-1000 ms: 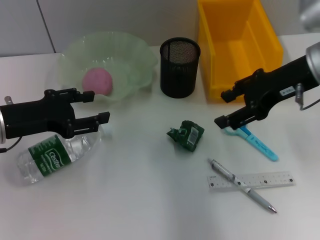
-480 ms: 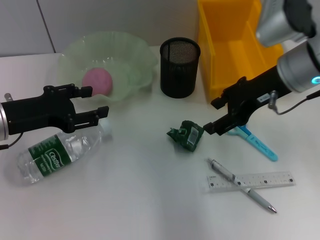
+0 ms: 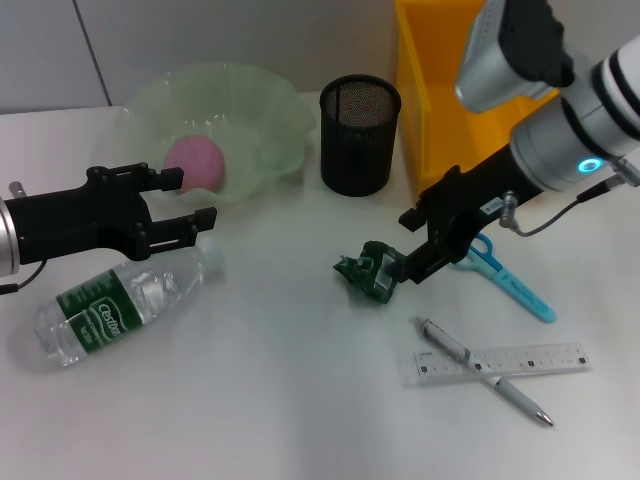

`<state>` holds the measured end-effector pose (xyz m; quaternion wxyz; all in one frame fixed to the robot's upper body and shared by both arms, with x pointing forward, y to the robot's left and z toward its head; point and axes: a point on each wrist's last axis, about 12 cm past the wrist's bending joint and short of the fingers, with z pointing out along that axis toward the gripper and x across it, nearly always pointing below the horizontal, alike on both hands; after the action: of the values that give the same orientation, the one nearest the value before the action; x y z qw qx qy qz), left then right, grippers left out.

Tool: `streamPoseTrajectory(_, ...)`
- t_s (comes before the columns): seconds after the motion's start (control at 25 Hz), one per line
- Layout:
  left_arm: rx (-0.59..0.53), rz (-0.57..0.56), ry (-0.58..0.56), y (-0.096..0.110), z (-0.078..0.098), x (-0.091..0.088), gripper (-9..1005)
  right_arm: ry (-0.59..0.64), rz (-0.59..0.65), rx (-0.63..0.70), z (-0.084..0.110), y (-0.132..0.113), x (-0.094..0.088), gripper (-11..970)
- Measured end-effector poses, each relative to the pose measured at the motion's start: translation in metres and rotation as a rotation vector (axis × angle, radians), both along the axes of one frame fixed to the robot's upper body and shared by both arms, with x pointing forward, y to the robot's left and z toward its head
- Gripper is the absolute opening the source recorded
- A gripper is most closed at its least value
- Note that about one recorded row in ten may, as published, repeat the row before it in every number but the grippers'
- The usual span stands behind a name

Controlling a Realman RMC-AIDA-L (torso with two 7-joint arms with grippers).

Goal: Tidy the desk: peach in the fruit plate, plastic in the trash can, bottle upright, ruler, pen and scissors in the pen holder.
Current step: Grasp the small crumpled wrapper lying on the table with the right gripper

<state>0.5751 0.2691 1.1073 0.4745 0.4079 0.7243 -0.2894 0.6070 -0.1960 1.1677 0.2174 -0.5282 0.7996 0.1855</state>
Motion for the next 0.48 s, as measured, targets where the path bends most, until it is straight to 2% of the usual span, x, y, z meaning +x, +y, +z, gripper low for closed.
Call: streamPoseTrajectory(0.48,0.005,0.008,-0.003,0.002,0.000,0.001,696,0.006,0.006,-0.055,-0.012,0.016,0.005,753)
